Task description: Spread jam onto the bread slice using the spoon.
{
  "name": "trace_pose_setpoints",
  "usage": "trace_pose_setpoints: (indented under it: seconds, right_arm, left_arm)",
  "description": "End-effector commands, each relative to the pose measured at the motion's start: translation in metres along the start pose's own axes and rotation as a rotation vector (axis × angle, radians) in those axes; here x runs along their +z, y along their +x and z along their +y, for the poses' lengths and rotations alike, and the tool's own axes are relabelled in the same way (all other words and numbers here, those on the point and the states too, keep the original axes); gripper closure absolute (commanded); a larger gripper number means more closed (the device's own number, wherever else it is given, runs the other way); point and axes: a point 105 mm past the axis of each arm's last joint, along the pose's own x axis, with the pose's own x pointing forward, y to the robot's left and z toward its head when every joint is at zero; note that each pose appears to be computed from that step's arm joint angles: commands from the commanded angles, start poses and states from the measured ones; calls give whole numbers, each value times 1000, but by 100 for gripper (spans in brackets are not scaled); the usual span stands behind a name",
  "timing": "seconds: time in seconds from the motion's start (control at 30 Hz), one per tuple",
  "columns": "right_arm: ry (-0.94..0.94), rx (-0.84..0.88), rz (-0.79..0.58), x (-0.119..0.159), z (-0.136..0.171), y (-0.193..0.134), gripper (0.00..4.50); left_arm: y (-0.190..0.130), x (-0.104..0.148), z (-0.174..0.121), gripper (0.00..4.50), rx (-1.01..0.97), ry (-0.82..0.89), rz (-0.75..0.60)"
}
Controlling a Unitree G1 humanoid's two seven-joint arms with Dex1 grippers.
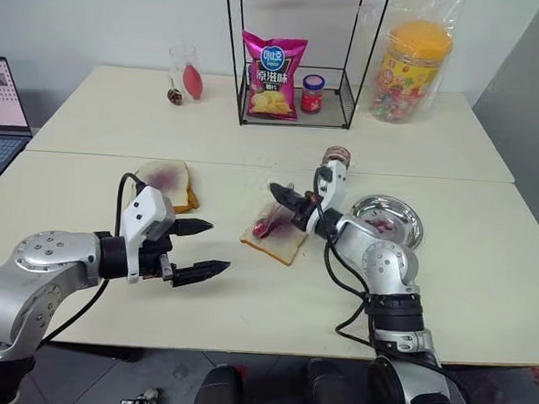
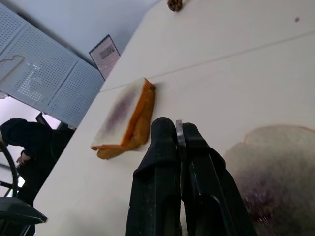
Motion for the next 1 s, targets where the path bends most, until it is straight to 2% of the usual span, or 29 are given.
trace_pose_setpoints:
  seconds: [0.03,0.67,0.8,1.0]
  right_arm:
    - [-52,-15,-32,10,-2,-1,441]
    - [-145,-186,-132,61,-52,-33,441]
    - [-112,-151,-152,70,-42,-31,441]
    - [38,24,-150,68,8,-16,441]
  left_arm:
    - [-5,9,0,0,17,48,-11]
    - [1,9,5,0,-17,69,-16]
    - [2,10,6,0,-17,73,-17]
    - [1,9,5,0,-15,77,-16]
